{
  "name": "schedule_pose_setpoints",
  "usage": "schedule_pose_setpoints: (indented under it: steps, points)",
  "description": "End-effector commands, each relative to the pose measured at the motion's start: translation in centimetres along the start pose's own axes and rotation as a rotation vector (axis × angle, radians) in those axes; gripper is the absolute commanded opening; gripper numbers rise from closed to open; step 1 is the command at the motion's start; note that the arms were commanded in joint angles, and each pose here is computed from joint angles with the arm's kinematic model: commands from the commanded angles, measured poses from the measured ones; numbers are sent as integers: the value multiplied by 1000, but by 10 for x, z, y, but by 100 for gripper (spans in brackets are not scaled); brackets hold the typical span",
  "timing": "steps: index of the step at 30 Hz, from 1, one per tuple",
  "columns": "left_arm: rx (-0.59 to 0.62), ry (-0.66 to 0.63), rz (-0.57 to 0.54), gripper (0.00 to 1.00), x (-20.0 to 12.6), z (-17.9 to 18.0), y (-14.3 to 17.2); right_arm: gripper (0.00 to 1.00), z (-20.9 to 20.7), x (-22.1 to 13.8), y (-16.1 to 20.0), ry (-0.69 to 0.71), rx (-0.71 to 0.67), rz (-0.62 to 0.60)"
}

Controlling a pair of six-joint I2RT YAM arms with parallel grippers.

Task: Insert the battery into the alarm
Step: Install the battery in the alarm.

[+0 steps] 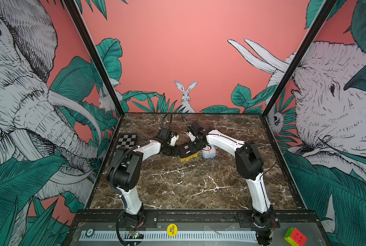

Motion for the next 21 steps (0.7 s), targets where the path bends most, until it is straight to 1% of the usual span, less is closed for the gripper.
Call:
schedule_pose_setpoints:
  steps: [1, 6, 11, 18, 21]
  points:
    - [-36, -82, 141, 33, 19, 12, 28, 14, 3, -4, -8, -16, 11, -30]
    - [-38, -84, 144, 33, 19, 13, 29, 8, 0, 3, -2, -6, 6, 27]
    - [-37, -85, 148, 33, 19, 13, 29, 0, -2, 7, 8, -10, -12, 97]
    - [-43, -83, 147, 33, 22, 14, 29, 0, -4, 16, 16, -7, -12, 162]
    - [-46, -82, 144, 33, 22, 14, 29, 0, -2, 18, 9, -7, 1, 145]
Point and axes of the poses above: each gripper's point midway between its finger pads, its own x axis out along the fingers, its own z axis along the line the jaws close on, y = z × x, the point moved 9 cm from there along -x, back along the fingers, and after that the axes turned 6 degrees about x, right-handed, at the moved point
